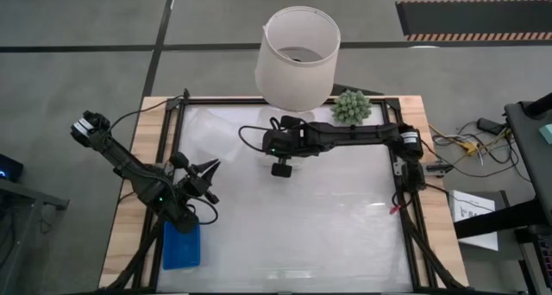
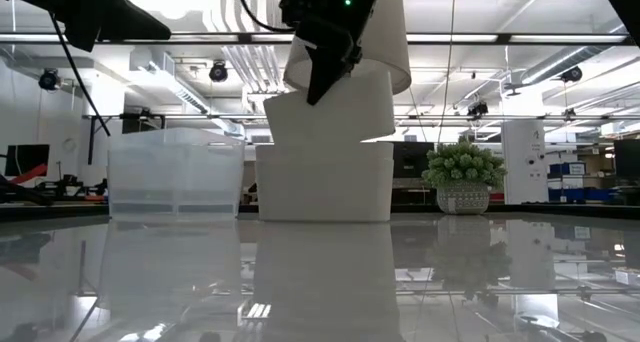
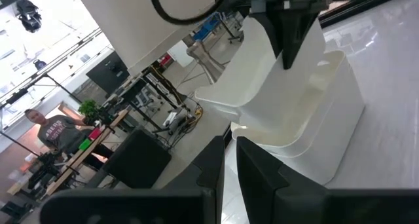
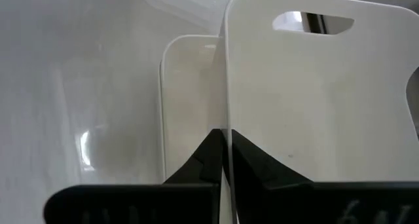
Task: Stack baskets by color
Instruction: Stack the white bin into the upper middle white bin
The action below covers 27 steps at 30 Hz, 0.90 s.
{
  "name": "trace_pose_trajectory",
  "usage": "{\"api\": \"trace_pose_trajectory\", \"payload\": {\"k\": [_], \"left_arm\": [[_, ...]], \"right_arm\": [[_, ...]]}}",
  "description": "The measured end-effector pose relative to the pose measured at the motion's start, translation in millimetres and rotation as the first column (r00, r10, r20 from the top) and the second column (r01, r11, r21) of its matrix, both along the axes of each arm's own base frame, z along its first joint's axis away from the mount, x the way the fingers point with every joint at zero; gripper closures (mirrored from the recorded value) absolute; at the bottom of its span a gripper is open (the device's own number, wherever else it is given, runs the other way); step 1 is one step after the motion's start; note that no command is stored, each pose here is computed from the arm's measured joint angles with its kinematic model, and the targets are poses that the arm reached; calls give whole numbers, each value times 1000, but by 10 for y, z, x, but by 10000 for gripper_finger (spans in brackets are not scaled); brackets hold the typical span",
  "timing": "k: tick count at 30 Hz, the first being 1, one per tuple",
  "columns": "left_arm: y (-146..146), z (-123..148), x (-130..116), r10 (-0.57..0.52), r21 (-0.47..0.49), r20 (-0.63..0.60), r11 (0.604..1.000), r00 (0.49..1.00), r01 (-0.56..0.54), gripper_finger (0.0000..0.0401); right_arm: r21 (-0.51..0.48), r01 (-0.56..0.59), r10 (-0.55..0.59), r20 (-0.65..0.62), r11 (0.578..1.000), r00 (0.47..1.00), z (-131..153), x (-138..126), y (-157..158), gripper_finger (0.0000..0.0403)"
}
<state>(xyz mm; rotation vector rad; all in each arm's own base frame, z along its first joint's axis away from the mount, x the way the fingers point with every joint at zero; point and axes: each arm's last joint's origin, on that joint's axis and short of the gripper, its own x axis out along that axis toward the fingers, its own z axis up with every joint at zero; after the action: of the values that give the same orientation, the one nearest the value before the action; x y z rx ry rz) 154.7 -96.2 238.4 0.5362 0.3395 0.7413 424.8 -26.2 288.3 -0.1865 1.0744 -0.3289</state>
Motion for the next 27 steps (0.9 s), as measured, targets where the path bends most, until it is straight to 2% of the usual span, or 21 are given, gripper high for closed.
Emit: {"api": "trace_pose_trajectory", "payload": {"k": [8,17,27], "left_arm": [[0,-1,-1,0,1,-1,1000,1000,0,379],[0,-1,-1,0,1,-1,1000,1000,0,379],[0,-1,0,0,1,-1,1000,1000,0,379]], "right_arm": [[-7,-2,2,52,1000,999,-24,-127,-35,394],[-21,-20,22,85,1000,996,-159,-93,-55,394],[-6,-54,54,89,999,995,-163,-83,-47,394]]}}
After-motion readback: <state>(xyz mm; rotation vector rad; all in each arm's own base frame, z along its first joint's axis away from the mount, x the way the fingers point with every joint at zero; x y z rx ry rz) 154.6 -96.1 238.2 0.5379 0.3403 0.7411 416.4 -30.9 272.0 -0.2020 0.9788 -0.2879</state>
